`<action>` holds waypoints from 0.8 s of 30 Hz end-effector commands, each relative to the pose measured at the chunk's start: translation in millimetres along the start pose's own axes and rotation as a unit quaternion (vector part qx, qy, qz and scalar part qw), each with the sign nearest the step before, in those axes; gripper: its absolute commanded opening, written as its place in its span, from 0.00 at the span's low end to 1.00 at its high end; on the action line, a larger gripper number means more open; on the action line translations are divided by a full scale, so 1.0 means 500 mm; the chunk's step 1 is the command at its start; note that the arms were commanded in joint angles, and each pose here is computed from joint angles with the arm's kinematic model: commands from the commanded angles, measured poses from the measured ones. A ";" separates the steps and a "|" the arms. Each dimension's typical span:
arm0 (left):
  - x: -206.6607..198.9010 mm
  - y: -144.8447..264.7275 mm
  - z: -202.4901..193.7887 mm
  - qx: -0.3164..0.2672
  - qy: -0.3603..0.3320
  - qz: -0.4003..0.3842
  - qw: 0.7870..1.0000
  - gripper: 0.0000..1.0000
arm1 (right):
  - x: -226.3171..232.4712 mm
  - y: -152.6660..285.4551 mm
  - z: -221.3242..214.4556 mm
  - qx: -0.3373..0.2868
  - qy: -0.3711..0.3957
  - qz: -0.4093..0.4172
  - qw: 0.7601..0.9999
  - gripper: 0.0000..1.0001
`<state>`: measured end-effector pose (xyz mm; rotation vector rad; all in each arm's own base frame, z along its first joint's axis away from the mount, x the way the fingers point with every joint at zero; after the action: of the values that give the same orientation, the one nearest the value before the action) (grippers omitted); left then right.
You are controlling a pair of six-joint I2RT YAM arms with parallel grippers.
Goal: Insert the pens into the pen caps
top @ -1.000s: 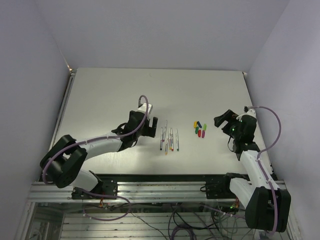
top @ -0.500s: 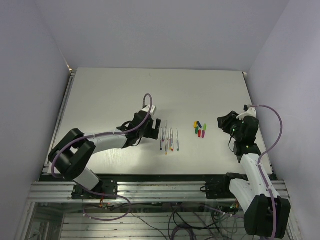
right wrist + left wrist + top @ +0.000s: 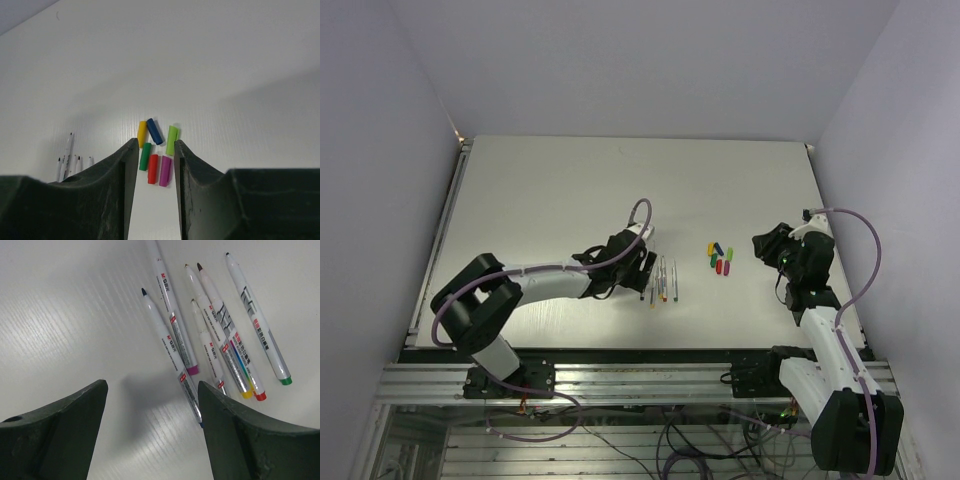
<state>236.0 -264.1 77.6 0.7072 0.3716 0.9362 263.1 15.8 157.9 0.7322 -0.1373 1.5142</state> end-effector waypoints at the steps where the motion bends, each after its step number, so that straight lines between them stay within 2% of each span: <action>1: -0.012 -0.012 0.020 0.003 -0.018 0.011 1.000 0.83 | 0.007 0.000 0.013 -0.013 0.010 0.004 1.000 0.34; 6: -0.019 -0.031 0.018 0.023 -0.023 0.013 0.999 0.76 | 0.005 0.001 0.015 -0.014 0.012 -0.001 1.000 0.34; 14: -0.019 -0.032 0.010 0.037 -0.031 0.028 0.998 0.80 | 0.000 -0.003 0.010 -0.008 0.012 -0.005 1.000 0.34; 24: -0.033 -0.042 -0.005 0.057 -0.046 0.028 0.997 0.79 | -0.003 -0.008 0.007 -0.004 0.011 -0.008 1.000 0.34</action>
<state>236.4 -279.0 62.1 0.8439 0.3430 0.9363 264.2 14.2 153.3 0.7393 -0.1220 1.4986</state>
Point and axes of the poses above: each gripper's point midway between its finger pads, its own y axis back along the fingers, its own x axis along the line the jaws close on, z = x × y, the point moved 5 cm from there along y, back along the fingers, and after that the axes turned 7 degrees about -y, right-handed, at the moved point
